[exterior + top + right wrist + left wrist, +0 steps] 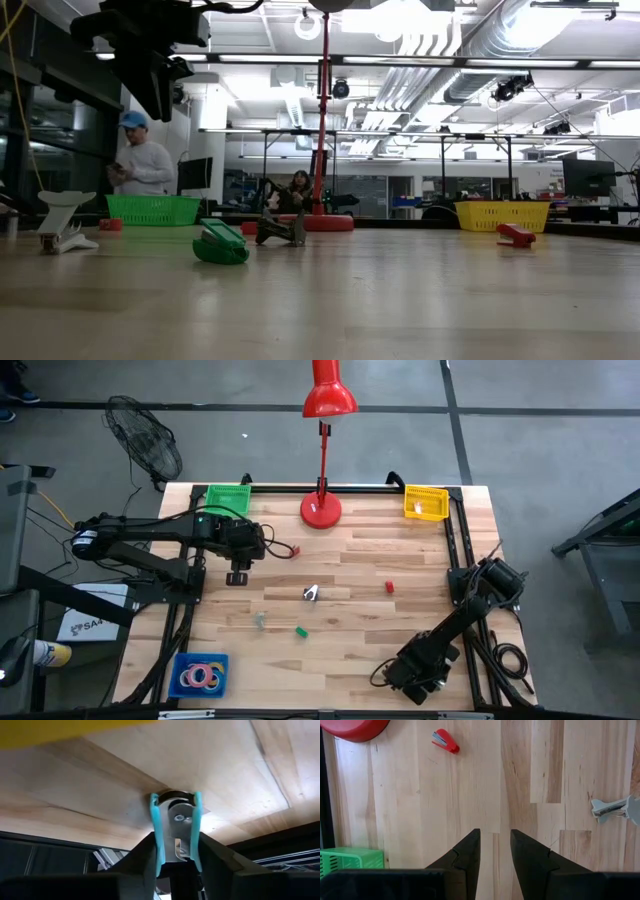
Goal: Pick and place Stapler, Stapler remover, tape
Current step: Put the light blue staple remover into the yellow basket, then put the bottom right red stapler into the green basket
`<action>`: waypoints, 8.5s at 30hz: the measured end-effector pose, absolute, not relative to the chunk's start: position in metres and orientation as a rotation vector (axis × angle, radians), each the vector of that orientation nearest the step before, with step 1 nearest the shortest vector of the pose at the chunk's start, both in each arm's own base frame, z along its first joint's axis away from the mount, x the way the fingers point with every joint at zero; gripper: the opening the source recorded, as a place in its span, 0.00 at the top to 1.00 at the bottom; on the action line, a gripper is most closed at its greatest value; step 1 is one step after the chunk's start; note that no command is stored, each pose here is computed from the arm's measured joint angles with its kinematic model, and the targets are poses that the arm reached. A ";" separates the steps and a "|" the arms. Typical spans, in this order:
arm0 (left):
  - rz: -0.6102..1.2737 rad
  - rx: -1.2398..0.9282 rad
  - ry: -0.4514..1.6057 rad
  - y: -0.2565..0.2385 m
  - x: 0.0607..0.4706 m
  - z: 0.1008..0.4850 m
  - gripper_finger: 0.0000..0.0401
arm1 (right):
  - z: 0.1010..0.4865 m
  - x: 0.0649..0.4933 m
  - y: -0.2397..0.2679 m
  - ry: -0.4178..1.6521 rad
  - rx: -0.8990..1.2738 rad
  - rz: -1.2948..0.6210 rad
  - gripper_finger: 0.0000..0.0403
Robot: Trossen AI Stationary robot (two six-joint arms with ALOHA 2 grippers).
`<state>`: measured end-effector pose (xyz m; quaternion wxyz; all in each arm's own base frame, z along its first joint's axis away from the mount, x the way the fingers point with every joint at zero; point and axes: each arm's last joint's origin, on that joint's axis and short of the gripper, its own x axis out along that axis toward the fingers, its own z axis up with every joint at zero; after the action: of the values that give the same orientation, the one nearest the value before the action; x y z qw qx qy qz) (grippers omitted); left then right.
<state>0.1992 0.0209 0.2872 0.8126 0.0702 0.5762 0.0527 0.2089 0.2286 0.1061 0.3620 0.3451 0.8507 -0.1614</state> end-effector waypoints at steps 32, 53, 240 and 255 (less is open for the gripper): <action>0.120 0.041 1.184 0.020 0.203 0.288 0.74 | 0.249 0.208 0.077 1.257 0.780 -0.741 0.79; 0.161 0.090 0.974 0.023 0.221 0.298 0.74 | 0.253 0.150 -0.162 1.194 0.888 -1.031 0.79; 0.150 0.150 0.971 0.023 0.221 0.299 0.74 | 0.098 0.190 0.102 0.776 0.694 -0.939 0.44; 0.146 0.171 0.972 0.023 0.221 0.299 0.74 | 0.085 0.193 0.101 0.650 0.649 -0.995 0.44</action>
<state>0.2213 0.0232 0.2989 0.8782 0.0819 0.4661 0.0700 0.1929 0.1009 0.0852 0.7795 0.3002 0.3008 -0.4602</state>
